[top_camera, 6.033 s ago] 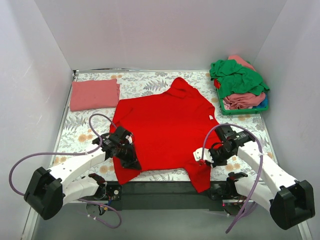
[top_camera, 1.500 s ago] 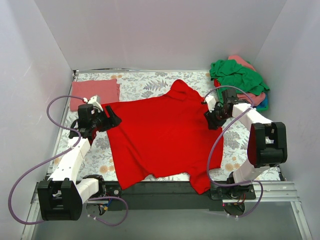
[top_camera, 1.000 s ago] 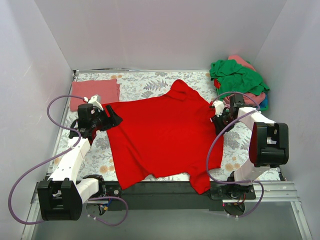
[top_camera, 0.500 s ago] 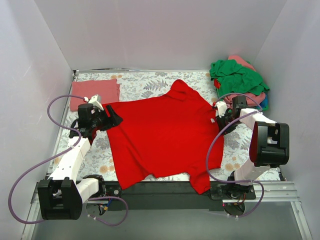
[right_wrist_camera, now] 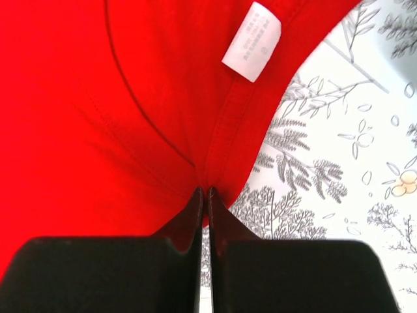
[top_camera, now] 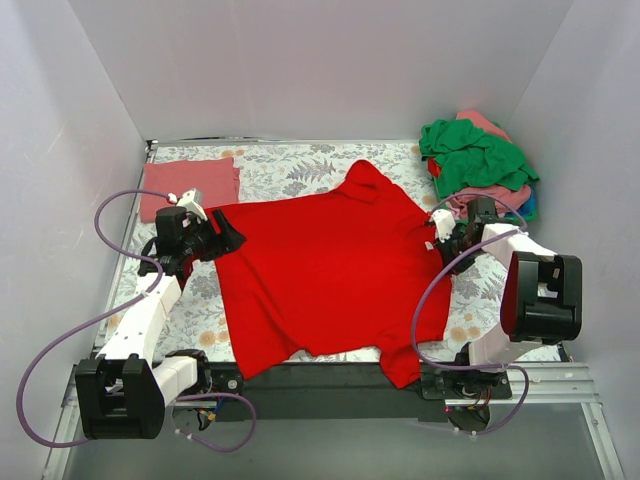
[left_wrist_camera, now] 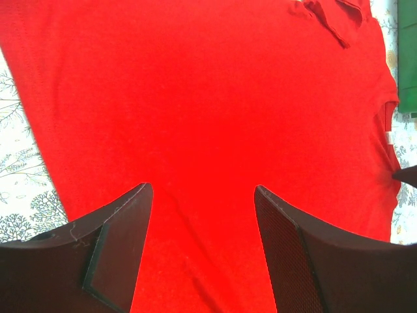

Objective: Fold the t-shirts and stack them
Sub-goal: Flatten the tshirt out

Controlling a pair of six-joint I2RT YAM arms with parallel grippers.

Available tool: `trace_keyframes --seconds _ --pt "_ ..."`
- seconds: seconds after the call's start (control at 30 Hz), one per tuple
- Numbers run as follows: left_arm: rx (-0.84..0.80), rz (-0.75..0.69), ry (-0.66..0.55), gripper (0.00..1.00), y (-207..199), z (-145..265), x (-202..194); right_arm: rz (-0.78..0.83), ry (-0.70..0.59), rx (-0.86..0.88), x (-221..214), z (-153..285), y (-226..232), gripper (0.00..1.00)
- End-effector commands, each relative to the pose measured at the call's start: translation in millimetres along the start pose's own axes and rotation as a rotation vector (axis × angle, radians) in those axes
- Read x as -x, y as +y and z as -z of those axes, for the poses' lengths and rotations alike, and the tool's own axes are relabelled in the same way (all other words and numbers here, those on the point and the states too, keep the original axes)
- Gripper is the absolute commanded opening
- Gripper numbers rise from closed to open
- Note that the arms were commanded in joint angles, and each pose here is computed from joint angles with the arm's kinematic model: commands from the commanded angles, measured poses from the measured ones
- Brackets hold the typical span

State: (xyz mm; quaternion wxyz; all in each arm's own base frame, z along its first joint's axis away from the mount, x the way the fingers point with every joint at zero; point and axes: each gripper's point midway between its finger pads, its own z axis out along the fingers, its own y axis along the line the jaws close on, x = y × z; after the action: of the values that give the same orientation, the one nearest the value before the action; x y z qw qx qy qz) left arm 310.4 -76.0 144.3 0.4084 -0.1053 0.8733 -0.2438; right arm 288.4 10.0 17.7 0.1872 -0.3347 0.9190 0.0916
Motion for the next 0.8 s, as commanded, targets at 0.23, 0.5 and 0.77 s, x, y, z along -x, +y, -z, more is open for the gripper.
trace_keyframes --seconds 0.23,0.5,0.77 --pt "-0.011 -0.002 -0.003 0.62 -1 0 -1 0.031 0.217 0.057 -84 16 25 0.01" --pt "-0.013 -0.003 0.000 0.62 -2 1 -2 0.039 0.233 0.075 -104 27 31 0.01" --pt "-0.014 -0.004 -0.001 0.62 -3 1 -3 0.045 0.148 0.078 -81 42 29 0.15"
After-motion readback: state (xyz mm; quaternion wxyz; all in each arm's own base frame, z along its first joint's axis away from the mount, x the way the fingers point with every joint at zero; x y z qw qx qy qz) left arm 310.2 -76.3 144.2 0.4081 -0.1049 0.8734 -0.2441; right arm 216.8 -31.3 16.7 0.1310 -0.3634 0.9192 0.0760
